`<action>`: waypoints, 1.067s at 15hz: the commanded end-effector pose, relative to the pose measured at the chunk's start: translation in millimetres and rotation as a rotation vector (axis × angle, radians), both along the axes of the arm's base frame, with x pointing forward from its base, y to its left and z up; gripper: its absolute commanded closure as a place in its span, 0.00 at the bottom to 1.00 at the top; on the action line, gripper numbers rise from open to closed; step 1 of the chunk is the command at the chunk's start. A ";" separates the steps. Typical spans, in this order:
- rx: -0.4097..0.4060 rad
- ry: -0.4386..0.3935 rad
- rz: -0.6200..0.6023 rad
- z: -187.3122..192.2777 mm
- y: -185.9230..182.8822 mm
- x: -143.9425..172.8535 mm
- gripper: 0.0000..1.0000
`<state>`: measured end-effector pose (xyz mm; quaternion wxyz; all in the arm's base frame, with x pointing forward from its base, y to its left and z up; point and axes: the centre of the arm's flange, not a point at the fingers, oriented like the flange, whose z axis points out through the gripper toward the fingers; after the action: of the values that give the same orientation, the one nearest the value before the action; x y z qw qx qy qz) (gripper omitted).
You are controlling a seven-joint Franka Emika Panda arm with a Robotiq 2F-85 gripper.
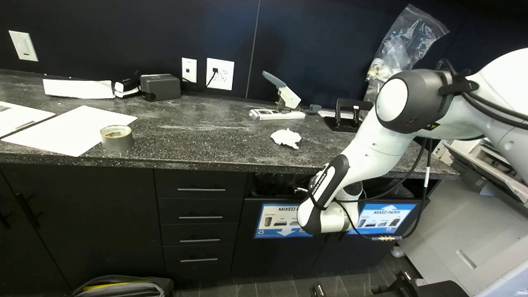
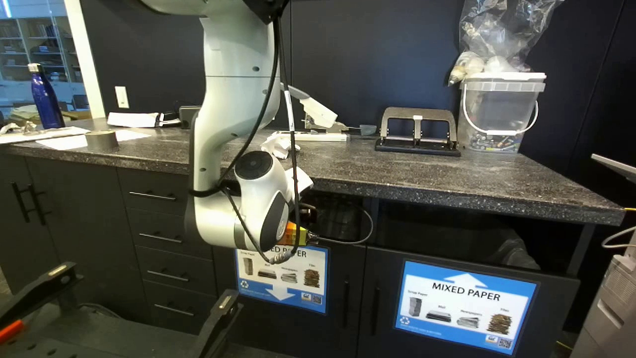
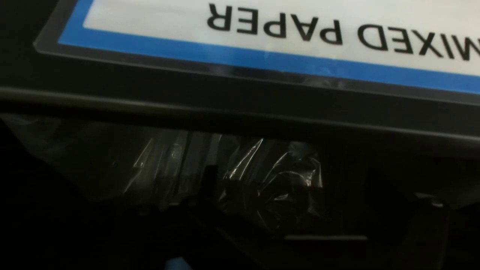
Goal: Put the tissue into the rubbish bin.
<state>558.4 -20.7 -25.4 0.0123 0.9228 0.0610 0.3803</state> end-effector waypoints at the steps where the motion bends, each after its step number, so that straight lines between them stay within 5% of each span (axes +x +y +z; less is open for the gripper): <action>1: -0.031 0.133 0.068 32.0 10.5 -16.1 0.00; 11: -0.078 0.390 0.272 133.8 61.2 -109.6 0.00; 16: -0.179 0.607 0.358 191.7 90.3 -105.4 0.00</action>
<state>448.1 55.2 93.6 -0.0091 0.9684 0.2185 0.1200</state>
